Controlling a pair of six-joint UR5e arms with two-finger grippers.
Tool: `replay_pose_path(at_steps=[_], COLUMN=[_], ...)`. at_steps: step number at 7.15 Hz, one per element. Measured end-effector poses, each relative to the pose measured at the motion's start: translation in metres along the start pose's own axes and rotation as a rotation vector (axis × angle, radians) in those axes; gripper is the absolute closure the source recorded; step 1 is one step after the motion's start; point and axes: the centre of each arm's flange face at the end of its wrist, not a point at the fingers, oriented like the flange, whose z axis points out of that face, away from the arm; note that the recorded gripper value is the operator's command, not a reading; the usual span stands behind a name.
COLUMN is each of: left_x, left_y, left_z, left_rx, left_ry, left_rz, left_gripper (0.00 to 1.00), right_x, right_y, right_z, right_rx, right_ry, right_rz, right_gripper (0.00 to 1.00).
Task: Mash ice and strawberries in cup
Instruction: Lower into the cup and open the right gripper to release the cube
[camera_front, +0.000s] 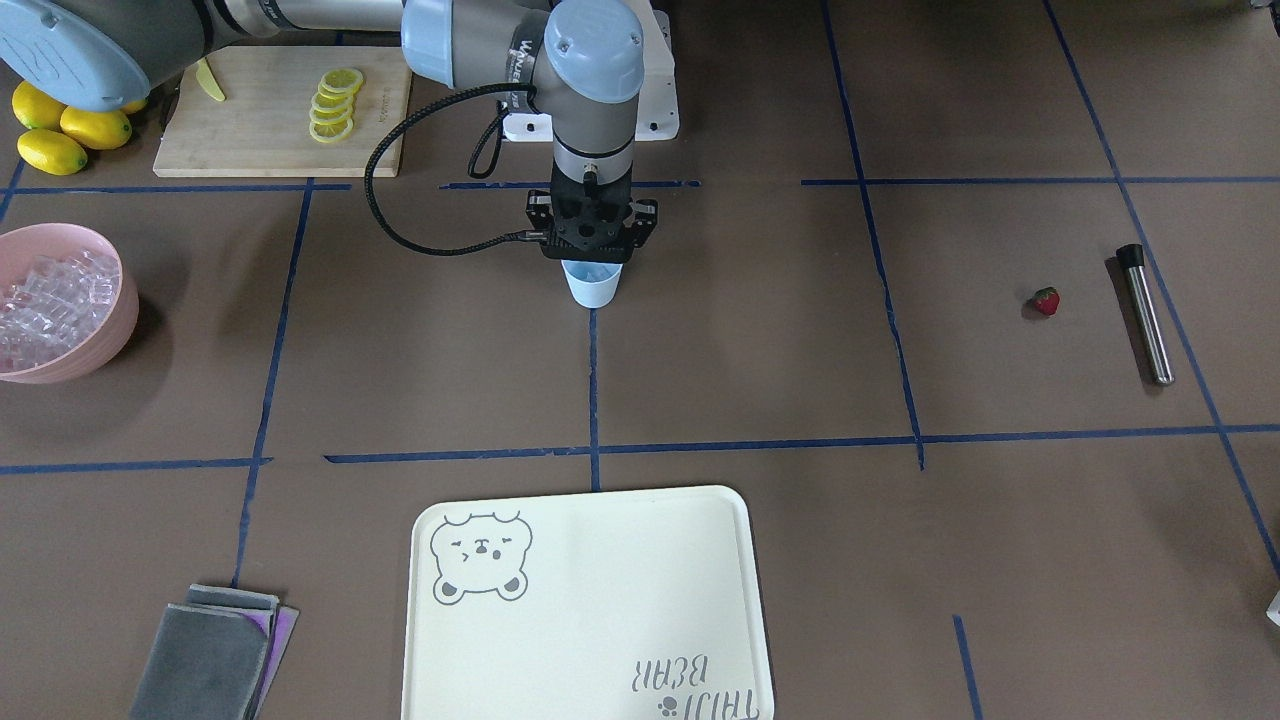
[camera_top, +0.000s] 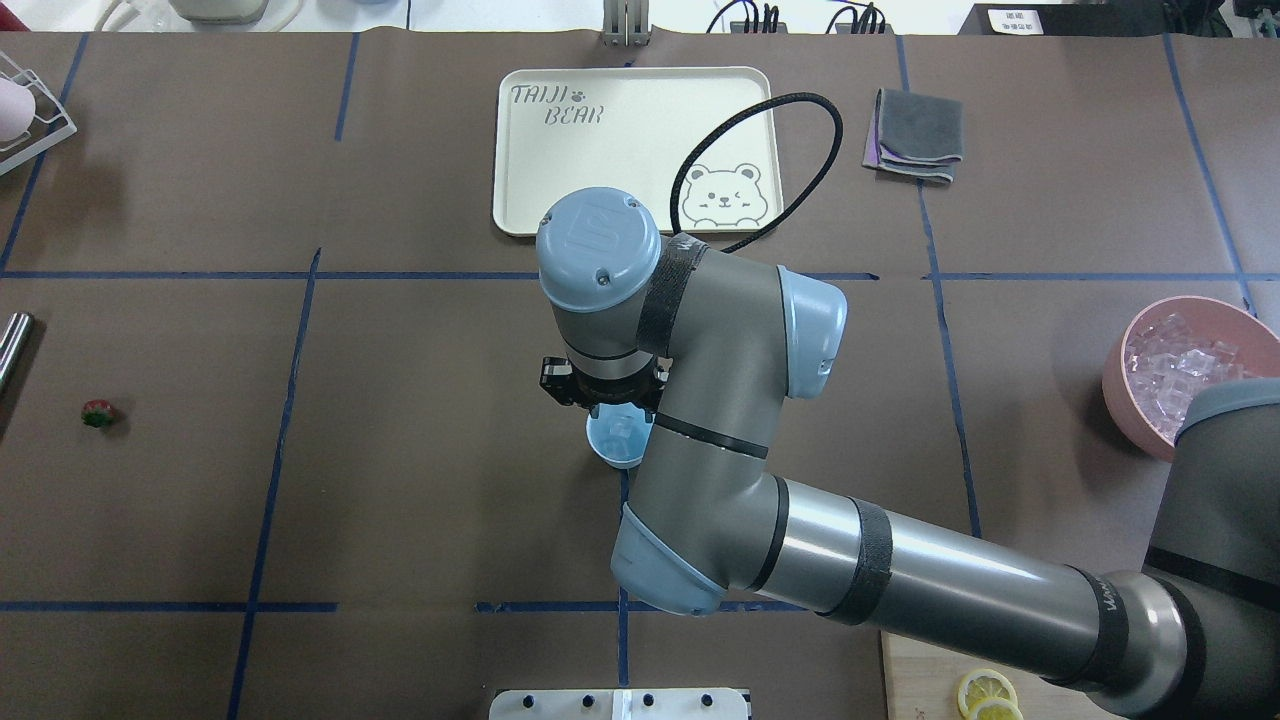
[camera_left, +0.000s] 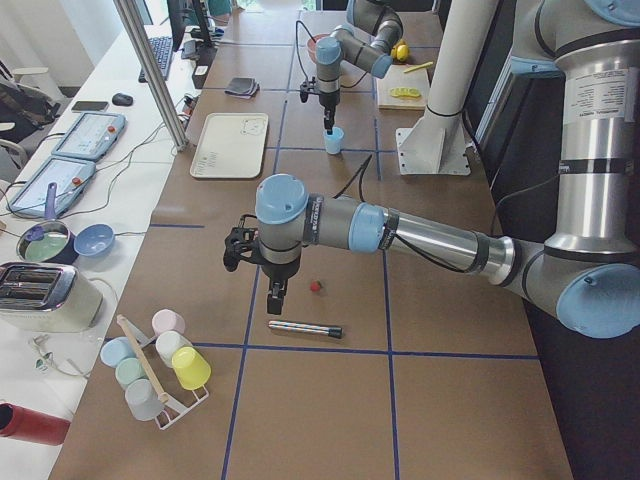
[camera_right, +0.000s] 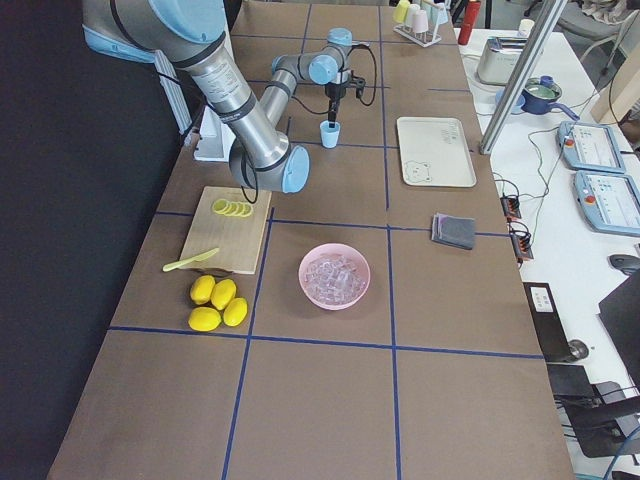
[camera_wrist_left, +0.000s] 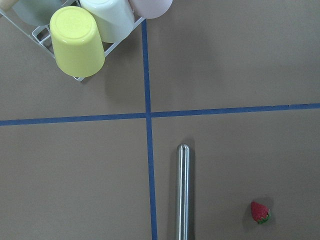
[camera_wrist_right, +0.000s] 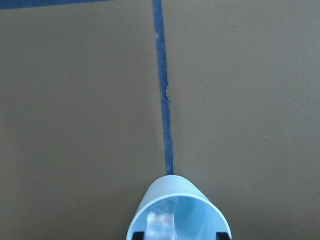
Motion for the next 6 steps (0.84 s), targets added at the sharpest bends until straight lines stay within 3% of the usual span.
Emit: replay_pose_path(at_steps=[1, 2, 6], left_x=[0.0, 0.001, 0.002], left_y=[0.0, 0.0, -0.001], left_z=[0.0, 0.0, 0.001], left_rx=[0.0, 0.0, -0.002], left_ry=[0.001, 0.001, 0.002], left_rz=[-0.001, -0.001, 0.001], left_gripper=[0.0, 0.0, 0.0], right_x=[0.0, 0.0, 0.02], right_y=[0.0, 0.001, -0.005], right_z=[0.0, -0.002, -0.057], right_rx=[0.0, 0.0, 0.043], right_ry=[-0.001, -0.004, -0.041], right_rz=[0.0, -0.001, 0.015], right_gripper=[0.3, 0.01, 0.01])
